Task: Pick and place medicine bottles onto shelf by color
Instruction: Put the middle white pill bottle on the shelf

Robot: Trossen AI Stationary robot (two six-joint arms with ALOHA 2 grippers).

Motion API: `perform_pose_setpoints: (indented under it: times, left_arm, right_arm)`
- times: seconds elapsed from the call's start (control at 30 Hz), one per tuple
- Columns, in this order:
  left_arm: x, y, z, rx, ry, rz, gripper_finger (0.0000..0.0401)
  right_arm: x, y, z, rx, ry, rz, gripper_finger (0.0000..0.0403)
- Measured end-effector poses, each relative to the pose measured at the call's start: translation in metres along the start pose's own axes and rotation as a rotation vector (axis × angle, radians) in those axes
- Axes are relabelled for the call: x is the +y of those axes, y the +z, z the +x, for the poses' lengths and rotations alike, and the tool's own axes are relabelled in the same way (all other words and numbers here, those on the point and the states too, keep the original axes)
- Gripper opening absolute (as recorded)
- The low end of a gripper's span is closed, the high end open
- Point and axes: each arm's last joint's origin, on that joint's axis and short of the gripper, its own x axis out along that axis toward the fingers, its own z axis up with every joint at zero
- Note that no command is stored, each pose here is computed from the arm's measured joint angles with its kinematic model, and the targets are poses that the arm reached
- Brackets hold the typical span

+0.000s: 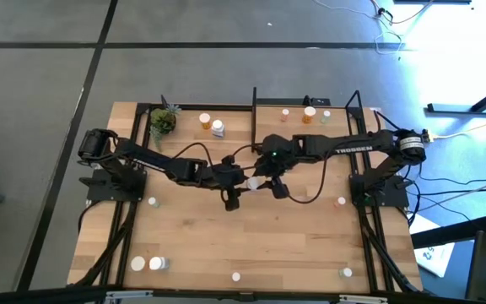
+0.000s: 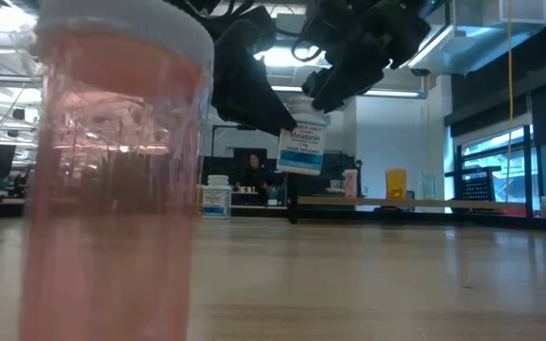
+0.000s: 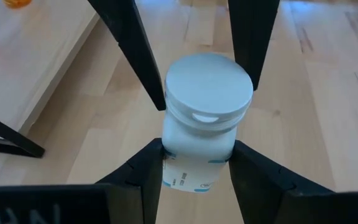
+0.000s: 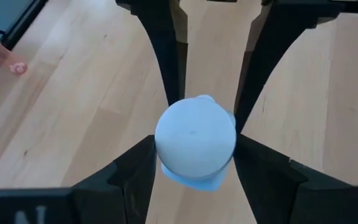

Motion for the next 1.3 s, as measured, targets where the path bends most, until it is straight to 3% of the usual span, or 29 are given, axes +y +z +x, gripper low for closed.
perform_pose_setpoints:
  times: [0.4,0.97,1.3]
  left_arm:
    - [-0.0004,-0.0002,0.0000,0.001,-0.006,-0.001,0.0151]
    - [-0.0007,-0.0002,0.0000,0.002,-0.015,-0.005,0.0163]
    - [0.0051,-0.0003,0.0012,0.025,-0.071,-0.071,0.0164]
  right_arm:
    - [0.0078,0.0022,0.0029,0.009,-0.019,-0.020,0.0171]
    - [0.0077,0.0033,0.0029,-0.004,-0.014,0.026,0.0176]
    - [0.0080,0.0031,0.0031,-0.003,-0.009,0.061,0.0173]
